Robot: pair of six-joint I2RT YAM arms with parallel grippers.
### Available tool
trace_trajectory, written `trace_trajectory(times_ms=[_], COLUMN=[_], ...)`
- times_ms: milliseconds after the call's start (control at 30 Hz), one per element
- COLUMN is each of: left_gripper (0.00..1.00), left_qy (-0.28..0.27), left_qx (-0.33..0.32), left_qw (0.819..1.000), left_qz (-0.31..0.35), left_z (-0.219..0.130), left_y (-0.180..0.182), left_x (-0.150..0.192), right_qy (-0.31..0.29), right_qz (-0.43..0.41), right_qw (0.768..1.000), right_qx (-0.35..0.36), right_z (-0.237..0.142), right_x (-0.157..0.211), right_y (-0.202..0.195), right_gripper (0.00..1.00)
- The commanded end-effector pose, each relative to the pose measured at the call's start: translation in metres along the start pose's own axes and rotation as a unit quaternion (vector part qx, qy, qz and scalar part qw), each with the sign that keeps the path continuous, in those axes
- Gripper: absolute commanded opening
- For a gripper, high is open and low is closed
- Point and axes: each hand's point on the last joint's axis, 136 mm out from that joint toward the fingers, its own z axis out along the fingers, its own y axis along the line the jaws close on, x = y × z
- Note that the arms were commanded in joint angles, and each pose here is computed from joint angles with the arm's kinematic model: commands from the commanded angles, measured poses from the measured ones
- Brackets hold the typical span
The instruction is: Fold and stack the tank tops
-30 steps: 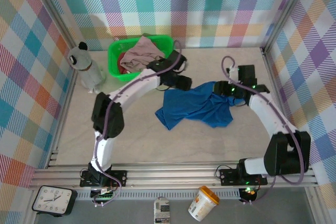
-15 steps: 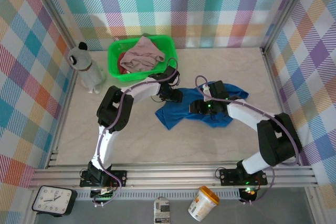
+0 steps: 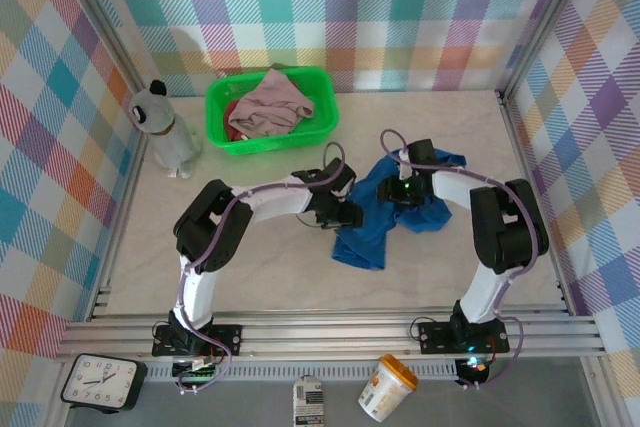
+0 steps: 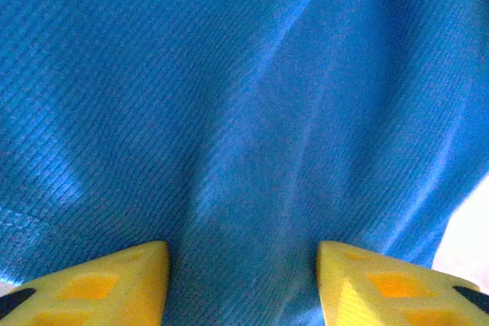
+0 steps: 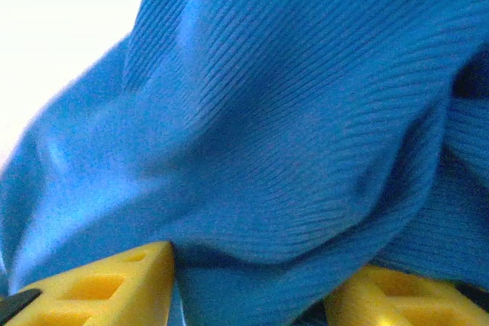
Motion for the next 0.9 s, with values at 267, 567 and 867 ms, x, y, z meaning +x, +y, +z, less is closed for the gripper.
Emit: trace_trajectory(times_ms=[267, 567, 867], left_gripper=[0.60, 0.52, 0.43], left_qy=[-0.059, -0.047, -0.050], left_qx=[-0.079, -0.133, -0.112], left_qw=[0.995, 0.990, 0.992], left_qz=[0.003, 0.024, 0.036], left_z=[-0.065, -0.049, -0.021], left_y=[0.004, 0.047, 0.041], left_x=[-0.002, -0.027, -0.044], right_qy=[-0.006, 0.002, 0.040], right_qz=[-0.057, 0.007, 0.065], right_qw=[0.997, 0.998, 0.995], right_qx=[-0.061, -0.069, -0.066], right_z=[-0.022, -0.066, -0.070], right_x=[-0.030, 0.034, 0.099], right_y=[0.032, 0.031, 0.025], right_gripper=[0.60, 0.66, 0.66])
